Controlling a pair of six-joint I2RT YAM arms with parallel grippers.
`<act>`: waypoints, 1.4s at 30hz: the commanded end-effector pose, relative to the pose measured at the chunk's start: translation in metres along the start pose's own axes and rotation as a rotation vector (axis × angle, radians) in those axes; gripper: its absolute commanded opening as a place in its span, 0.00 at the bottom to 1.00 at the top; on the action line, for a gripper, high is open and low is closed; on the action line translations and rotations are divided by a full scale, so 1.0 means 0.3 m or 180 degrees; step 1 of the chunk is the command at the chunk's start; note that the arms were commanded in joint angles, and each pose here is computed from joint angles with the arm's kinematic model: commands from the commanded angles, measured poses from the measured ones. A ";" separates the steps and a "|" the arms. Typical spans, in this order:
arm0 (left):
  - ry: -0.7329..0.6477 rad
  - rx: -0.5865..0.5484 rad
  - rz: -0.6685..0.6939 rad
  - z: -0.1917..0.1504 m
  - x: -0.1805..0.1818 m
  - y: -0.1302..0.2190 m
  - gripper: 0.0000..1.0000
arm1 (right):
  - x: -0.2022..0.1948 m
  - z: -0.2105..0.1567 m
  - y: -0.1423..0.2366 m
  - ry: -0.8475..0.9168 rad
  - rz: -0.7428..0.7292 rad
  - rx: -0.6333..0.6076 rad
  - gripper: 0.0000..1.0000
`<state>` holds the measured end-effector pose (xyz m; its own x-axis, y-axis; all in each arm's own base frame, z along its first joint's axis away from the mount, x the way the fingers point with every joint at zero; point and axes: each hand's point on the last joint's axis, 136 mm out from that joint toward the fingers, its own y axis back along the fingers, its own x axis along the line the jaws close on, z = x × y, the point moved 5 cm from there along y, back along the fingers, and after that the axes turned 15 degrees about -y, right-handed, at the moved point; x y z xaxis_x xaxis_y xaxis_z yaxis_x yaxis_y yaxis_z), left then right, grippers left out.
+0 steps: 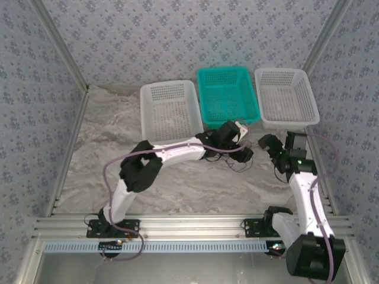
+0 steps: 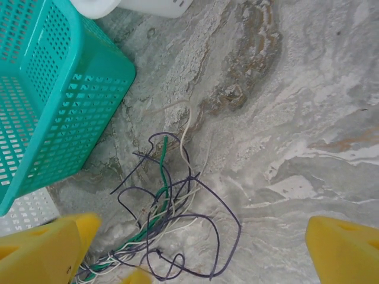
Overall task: Untangle the cables
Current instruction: Pick up the cable at the center of the table.
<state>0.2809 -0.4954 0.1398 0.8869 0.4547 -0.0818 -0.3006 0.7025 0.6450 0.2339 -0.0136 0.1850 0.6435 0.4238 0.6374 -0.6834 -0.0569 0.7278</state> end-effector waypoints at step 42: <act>0.0985 -0.1197 -0.0363 0.291 0.173 0.217 0.00 | 0.075 -0.159 -0.009 0.0502 0.1390 0.0787 1.00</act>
<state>0.3335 -0.4807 0.2062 0.8097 0.5335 -0.2444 -0.4020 0.8077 0.4313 0.2269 0.0157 0.1702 0.4315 0.4720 0.7688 -0.7481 -0.2891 0.5973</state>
